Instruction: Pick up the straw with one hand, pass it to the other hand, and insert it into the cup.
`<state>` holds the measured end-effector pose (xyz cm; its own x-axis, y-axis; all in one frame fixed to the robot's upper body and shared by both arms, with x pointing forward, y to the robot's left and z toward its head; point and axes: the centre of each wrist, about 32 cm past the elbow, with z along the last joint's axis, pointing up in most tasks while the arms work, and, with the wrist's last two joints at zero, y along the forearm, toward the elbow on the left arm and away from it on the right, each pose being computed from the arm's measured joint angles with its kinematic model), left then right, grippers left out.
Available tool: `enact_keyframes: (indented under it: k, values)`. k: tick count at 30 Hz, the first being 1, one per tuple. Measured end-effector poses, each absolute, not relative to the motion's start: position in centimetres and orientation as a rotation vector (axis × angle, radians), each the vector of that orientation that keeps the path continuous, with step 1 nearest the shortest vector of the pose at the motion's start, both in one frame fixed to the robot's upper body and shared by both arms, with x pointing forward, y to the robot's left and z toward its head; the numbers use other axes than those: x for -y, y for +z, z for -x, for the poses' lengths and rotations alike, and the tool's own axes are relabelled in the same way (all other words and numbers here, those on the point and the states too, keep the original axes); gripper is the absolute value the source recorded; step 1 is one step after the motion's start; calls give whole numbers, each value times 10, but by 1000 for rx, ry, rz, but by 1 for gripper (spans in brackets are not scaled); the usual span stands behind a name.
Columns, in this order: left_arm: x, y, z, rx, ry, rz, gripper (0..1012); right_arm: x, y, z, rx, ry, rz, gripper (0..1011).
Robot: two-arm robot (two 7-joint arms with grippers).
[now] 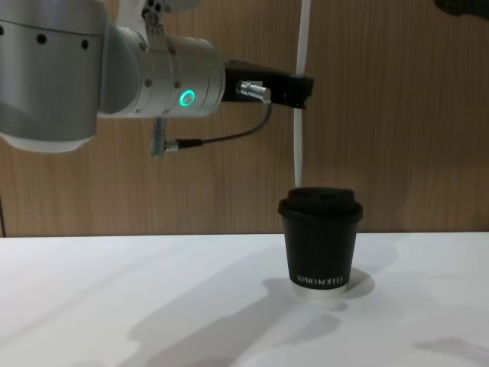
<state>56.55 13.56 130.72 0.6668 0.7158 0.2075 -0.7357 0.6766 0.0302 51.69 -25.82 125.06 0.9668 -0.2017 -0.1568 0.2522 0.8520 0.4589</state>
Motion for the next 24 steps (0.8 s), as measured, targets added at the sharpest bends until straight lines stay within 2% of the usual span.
enact_keyframes:
  k: [24]
  values:
    - [-135, 1303, -579, 170, 808, -112, 7, 258, 1251, -517, -104, -239, -497, 1001]
